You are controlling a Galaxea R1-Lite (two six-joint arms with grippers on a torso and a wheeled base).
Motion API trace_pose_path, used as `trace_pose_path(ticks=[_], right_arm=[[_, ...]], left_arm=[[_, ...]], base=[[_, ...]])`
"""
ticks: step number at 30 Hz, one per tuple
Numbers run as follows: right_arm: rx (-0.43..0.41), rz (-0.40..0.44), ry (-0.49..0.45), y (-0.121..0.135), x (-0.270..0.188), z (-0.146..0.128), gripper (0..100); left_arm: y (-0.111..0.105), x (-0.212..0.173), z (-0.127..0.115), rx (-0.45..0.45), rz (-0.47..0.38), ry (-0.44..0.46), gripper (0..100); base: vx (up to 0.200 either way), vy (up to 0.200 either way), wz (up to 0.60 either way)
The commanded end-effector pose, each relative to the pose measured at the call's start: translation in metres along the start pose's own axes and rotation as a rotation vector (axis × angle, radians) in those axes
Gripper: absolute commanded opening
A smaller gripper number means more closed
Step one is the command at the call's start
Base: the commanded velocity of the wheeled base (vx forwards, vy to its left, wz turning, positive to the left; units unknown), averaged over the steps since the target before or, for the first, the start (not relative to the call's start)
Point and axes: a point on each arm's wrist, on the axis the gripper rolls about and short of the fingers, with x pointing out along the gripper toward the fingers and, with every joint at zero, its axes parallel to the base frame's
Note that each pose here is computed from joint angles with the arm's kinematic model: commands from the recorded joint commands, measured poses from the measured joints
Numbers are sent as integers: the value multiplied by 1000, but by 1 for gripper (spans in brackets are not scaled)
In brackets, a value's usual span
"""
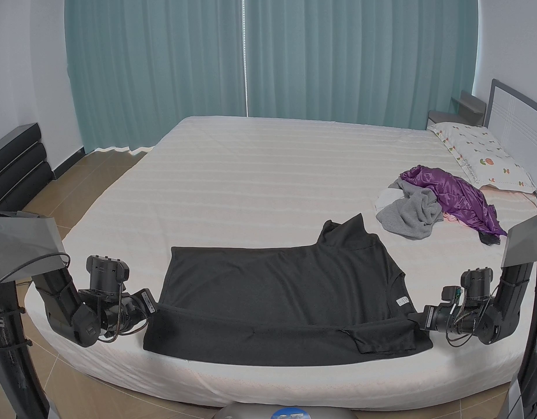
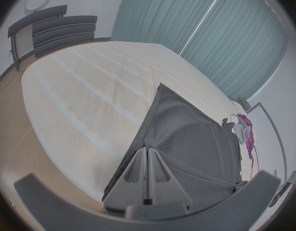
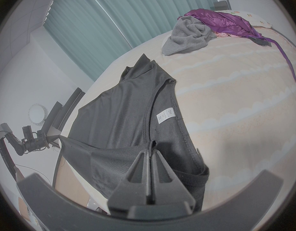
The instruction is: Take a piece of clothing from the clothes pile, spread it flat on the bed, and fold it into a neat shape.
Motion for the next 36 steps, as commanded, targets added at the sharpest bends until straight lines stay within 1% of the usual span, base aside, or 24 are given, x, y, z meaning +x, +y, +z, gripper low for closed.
trace_pose_path(ticks=[1, 4, 10, 15, 20, 25, 36], right_arm=[[5, 2, -30, 4, -17, 5, 0], [8, 7, -37, 7, -29, 4, 0], [44, 70, -38, 13, -51, 1, 0], [56, 73, -35, 16, -59, -2, 0], [47, 80, -60, 19, -67, 1, 0], [54, 83, -73, 20, -67, 4, 0], [59, 82, -55, 10, -35, 13, 0]], left_arm=[[-2, -9, 3, 1, -10, -15, 0], [-1, -14, 2, 4, -7, -14, 0], [3, -29, -2, 1, -5, -13, 0], [6, -39, -5, 4, -2, -8, 0], [9, -45, -10, 5, 6, 5, 0], [9, -41, -9, 0, 7, 7, 0], [7, -3, -9, -1, 25, 33, 0]], base=[[0, 0, 0], [0, 0, 0], [0, 0, 0], [0, 0, 0], [0, 0, 0], [0, 0, 0], [0, 0, 0]])
